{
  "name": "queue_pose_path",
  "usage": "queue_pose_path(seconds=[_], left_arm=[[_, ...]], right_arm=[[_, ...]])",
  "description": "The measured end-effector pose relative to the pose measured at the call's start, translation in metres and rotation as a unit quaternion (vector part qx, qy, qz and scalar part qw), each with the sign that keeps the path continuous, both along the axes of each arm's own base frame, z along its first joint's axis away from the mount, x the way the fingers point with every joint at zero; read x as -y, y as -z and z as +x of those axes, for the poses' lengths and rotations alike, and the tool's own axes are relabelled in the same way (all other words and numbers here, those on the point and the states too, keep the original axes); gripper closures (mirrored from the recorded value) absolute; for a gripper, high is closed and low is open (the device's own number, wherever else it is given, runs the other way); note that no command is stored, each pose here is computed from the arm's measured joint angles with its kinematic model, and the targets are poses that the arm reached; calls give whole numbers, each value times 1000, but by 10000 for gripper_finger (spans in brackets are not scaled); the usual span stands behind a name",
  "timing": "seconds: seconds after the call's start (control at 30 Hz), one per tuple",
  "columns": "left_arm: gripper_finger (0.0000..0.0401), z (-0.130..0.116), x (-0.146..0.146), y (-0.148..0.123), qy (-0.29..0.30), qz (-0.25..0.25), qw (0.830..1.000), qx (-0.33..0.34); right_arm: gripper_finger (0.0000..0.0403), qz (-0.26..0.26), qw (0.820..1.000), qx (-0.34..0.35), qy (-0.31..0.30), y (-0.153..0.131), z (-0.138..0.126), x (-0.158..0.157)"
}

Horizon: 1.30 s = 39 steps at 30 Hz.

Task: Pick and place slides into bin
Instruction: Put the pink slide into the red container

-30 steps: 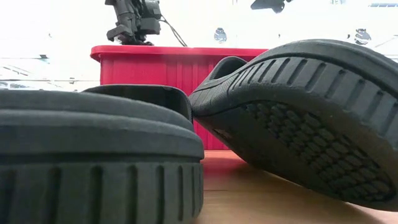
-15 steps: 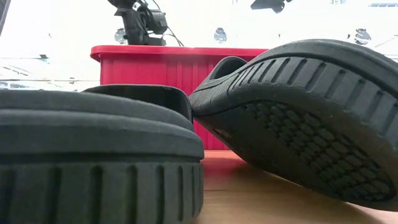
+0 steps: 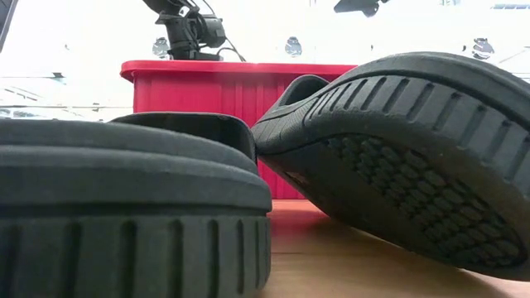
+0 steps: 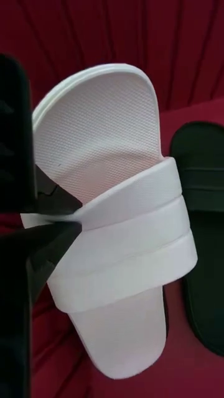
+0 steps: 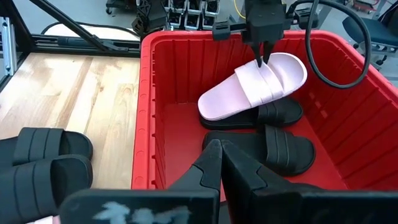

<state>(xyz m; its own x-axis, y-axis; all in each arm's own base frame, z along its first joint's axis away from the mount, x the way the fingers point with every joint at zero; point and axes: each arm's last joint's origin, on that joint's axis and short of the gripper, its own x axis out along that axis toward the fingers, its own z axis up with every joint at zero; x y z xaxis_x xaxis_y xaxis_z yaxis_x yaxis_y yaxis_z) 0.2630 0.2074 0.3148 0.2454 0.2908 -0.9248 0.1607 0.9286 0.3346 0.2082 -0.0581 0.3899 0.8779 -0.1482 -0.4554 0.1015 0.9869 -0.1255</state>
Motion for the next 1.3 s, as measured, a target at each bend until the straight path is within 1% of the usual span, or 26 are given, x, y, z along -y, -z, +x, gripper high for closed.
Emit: queue_pose_path(seconds=[0.33,0.63,0.87,0.97,1.3], left_arm=[[351,0,-1,0,-5,11,1000,-6],[308,-1,-1,0,-9,18,1000,-11],[283,-2,-2,0,-44,32,998,-18],[277,-2,-3,-1,-53,34,998,-18],[277,-2,-3,-1,-57,35,998,-17]], right_arm=[[403,-1,1000,0,-1,0,0,0],[403,-1,1000,0,-1,0,0,0],[403,-1,1000,0,-1,0,0,0],[403,-1,1000,0,-1,0,0,0],[403,-1,1000,0,-1,0,0,0]])
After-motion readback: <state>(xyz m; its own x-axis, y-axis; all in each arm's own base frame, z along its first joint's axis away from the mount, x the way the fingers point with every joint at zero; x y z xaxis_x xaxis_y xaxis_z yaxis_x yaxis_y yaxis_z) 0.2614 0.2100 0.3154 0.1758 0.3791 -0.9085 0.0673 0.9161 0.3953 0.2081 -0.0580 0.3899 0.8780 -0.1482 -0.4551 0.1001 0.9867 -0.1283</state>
